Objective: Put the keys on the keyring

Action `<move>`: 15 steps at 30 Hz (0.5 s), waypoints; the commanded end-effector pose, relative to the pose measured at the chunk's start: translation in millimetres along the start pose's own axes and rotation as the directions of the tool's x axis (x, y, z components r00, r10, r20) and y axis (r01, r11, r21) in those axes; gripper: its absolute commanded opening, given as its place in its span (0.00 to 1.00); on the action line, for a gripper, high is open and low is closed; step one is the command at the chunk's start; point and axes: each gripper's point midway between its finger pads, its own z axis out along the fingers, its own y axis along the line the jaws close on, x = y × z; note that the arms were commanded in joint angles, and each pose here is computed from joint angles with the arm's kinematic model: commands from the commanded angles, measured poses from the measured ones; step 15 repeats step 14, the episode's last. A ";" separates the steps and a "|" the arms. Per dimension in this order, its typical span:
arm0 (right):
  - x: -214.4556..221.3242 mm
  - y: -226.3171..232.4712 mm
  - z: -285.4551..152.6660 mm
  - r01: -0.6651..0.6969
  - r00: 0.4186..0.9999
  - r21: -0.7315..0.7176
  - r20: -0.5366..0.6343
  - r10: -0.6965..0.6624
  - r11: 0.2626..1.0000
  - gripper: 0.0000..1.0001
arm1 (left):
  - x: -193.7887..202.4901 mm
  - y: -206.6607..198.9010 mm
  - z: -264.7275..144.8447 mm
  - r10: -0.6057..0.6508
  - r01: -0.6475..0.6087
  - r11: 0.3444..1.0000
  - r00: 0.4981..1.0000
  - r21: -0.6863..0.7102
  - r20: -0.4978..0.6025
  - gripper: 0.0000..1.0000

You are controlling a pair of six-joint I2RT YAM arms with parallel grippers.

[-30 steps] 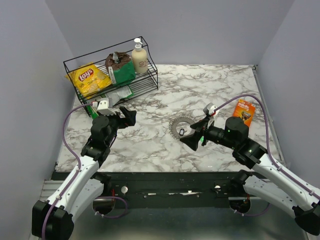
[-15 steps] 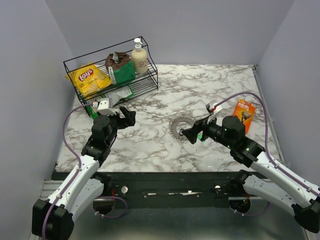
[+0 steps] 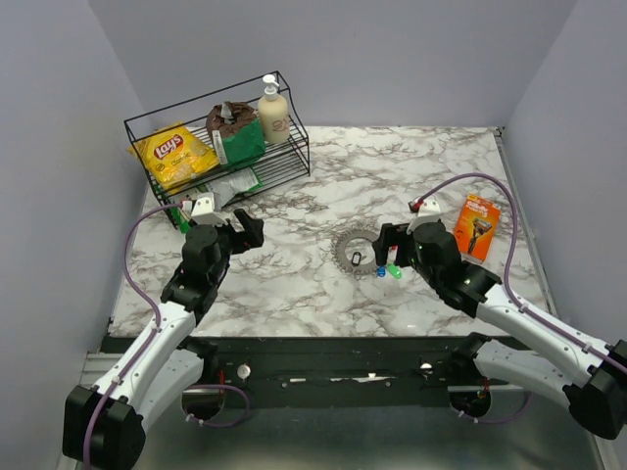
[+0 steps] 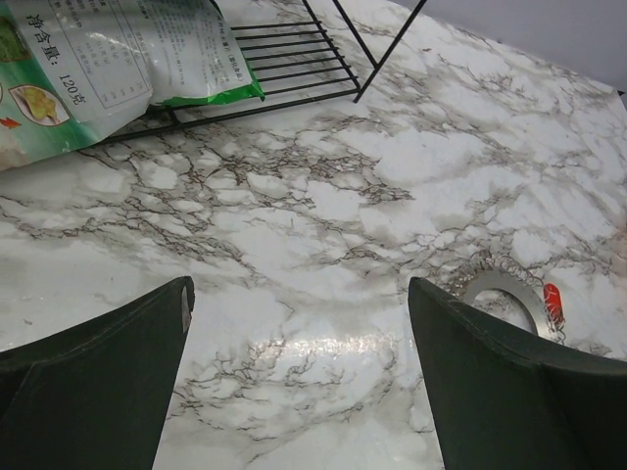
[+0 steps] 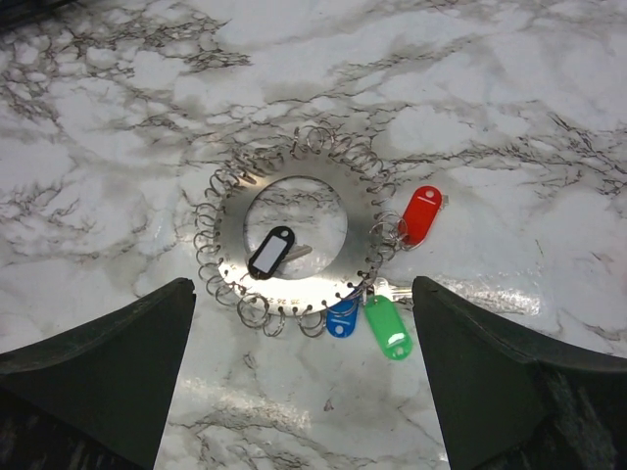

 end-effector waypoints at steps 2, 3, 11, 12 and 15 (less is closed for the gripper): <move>-1.3 -10.7 -1.9 -0.032 0.999 0.064 0.014 0.032 0.997 1.00 | -6.8 6.8 -1.1 -0.008 0.009 0.999 1.000 -0.044 0.024 0.99; -0.4 -11.2 -2.3 -0.032 0.999 0.065 0.013 0.031 0.997 1.00 | -8.1 5.7 -1.7 -0.009 0.010 0.999 1.000 -0.040 0.029 0.99; -4.0 -15.7 -7.6 -0.034 0.999 0.073 0.041 0.031 0.997 1.00 | -5.9 6.4 -1.2 -0.009 0.010 0.999 0.999 -0.033 0.036 0.99; -4.9 -15.9 -7.4 -0.035 0.999 0.075 0.043 0.032 0.997 1.00 | -6.0 4.0 -1.0 -0.007 0.008 1.000 0.999 -0.019 0.037 0.99; -5.7 -15.8 -6.6 -0.034 0.999 0.079 0.042 0.031 0.996 1.00 | -5.1 1.8 -1.8 -0.009 0.009 1.000 0.999 -0.005 0.037 0.99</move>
